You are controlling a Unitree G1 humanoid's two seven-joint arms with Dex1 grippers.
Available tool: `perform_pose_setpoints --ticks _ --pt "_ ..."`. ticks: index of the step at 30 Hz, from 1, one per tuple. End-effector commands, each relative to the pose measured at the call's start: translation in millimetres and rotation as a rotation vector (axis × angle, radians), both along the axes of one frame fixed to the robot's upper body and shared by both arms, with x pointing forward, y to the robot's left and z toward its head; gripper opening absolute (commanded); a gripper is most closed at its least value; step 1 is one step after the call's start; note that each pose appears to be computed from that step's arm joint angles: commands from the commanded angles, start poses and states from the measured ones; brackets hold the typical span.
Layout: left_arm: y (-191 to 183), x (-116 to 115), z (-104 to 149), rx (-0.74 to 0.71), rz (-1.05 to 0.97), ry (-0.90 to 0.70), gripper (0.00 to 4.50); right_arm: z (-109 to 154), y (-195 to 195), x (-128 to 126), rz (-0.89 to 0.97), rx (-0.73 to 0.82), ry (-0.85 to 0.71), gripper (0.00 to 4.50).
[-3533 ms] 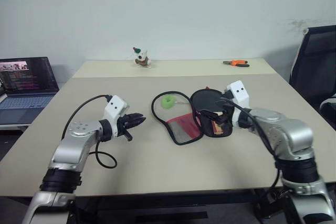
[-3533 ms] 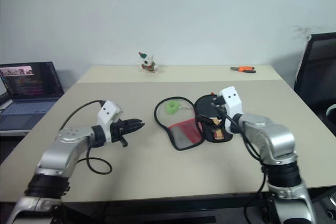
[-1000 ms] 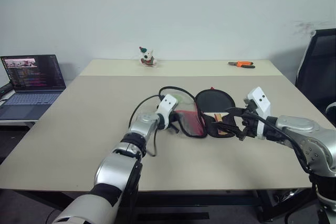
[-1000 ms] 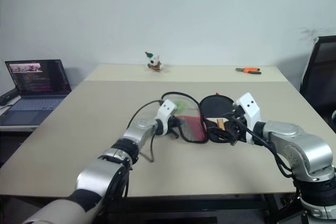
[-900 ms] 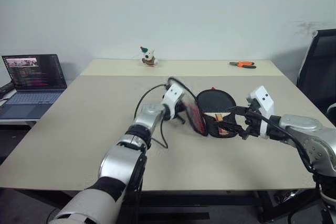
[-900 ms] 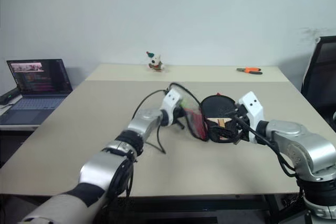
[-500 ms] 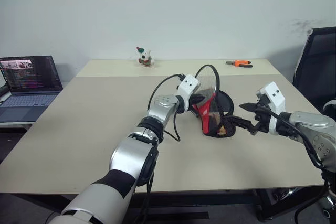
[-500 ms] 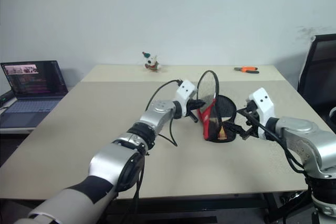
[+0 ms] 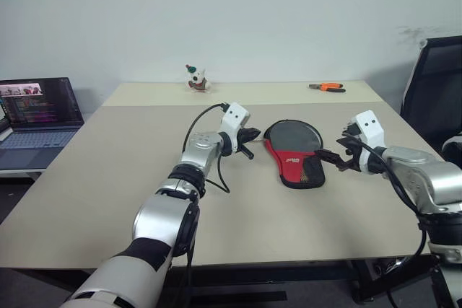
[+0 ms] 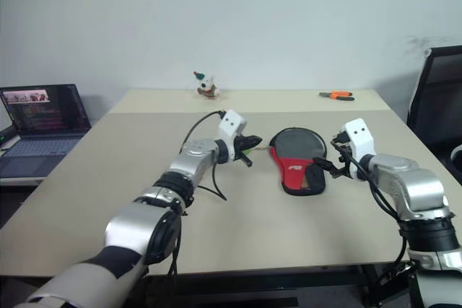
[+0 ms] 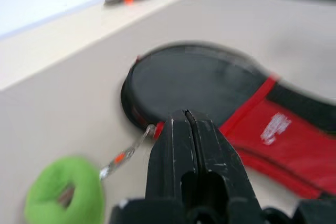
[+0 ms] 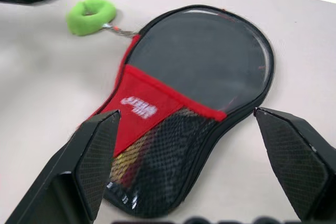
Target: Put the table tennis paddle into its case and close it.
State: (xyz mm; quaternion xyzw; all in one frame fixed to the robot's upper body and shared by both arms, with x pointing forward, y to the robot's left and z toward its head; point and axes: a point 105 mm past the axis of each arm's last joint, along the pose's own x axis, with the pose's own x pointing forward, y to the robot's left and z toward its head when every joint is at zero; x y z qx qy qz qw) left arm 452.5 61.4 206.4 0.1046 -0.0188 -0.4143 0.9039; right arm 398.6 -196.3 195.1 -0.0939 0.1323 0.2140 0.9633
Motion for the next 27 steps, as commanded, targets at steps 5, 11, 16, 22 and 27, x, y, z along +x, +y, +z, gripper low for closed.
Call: perform_pose_setpoints --ticks 5,11,16,22,27 --pt "39.6 -54.5 28.2 -0.088 -0.217 -0.038 0.03 -11.2 -13.9 36.7 -0.105 0.031 0.012 4.5" --pt "74.2 -105.9 26.9 -0.031 -0.294 0.046 0.03 -30.0 -4.2 53.1 -0.127 0.114 0.068 4.5" --pt "84.0 -120.2 22.5 -0.01 -0.255 0.079 0.03 -49.8 4.0 57.4 -0.12 0.095 0.109 4.5" --pt "81.9 -123.6 17.4 -0.015 -0.222 0.077 0.03 -68.9 7.1 59.9 -0.152 0.099 0.164 4.5" --pt "82.5 -123.8 17.0 -0.007 -0.209 0.071 0.0 -79.3 18.8 56.2 -0.117 0.154 0.247 4.09"
